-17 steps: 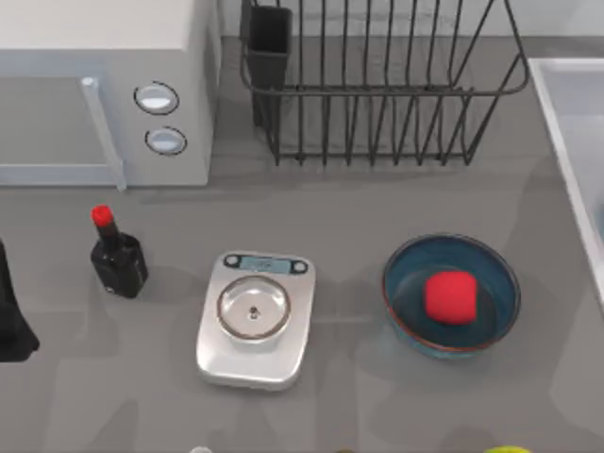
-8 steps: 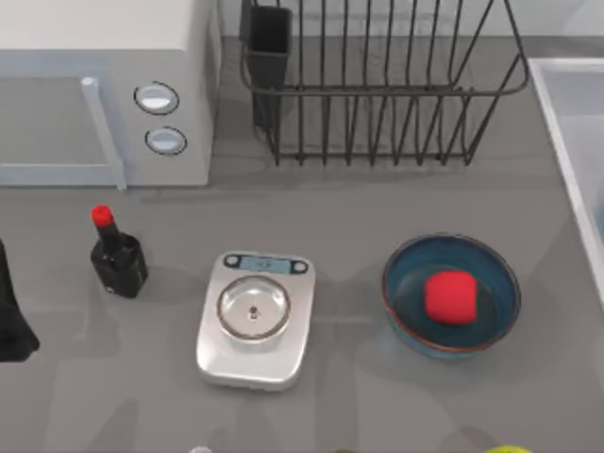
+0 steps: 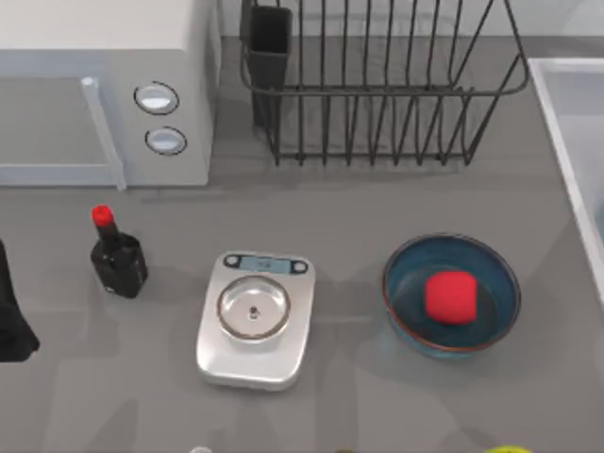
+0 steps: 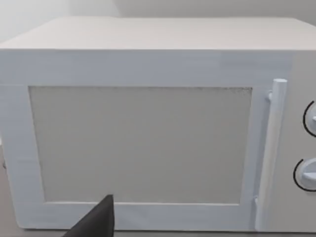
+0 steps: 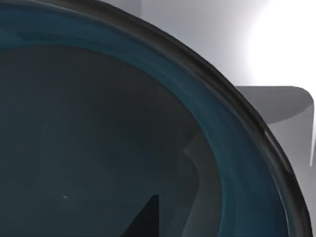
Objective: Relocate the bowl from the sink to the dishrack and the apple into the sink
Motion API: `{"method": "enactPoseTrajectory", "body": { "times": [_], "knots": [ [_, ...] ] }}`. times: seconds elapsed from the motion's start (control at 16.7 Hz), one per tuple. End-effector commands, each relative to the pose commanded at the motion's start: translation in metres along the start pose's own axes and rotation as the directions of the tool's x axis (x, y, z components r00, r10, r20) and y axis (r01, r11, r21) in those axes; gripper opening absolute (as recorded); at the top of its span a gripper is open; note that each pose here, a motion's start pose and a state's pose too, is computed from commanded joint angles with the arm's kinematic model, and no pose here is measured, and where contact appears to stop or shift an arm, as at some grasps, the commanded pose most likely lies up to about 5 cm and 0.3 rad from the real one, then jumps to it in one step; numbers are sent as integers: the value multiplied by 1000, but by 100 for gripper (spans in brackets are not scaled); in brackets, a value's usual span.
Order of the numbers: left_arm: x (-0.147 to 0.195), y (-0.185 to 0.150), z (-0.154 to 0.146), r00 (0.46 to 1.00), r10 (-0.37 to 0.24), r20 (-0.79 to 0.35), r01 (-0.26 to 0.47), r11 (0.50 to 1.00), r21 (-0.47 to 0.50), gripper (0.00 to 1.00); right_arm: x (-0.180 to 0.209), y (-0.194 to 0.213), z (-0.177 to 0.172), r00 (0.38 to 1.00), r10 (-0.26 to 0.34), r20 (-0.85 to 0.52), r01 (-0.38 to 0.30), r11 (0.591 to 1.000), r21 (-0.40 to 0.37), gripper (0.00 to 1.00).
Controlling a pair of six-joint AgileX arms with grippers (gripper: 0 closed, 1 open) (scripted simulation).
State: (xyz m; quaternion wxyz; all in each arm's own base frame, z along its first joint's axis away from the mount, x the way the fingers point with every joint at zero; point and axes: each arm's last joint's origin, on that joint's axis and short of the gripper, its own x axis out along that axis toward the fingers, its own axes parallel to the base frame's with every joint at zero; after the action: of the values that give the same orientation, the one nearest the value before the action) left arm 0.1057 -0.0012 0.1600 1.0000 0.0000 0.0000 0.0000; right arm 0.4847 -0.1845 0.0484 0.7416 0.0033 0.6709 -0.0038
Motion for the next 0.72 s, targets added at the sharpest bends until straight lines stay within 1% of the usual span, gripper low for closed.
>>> {"method": "enactPoseTrajectory", "body": {
  "times": [0.42,0.48,0.72],
  "knots": [
    [0,0,0,1000,0,0,0,1000,0,100,0,0,0,1000,0,0,0,1000,0,2],
    [0,0,0,1000,0,0,0,1000,0,100,0,0,0,1000,0,0,0,1000,0,0],
    [0,0,0,1000,0,0,0,1000,0,100,0,0,0,1000,0,0,0,1000,0,0]
  ]
}}
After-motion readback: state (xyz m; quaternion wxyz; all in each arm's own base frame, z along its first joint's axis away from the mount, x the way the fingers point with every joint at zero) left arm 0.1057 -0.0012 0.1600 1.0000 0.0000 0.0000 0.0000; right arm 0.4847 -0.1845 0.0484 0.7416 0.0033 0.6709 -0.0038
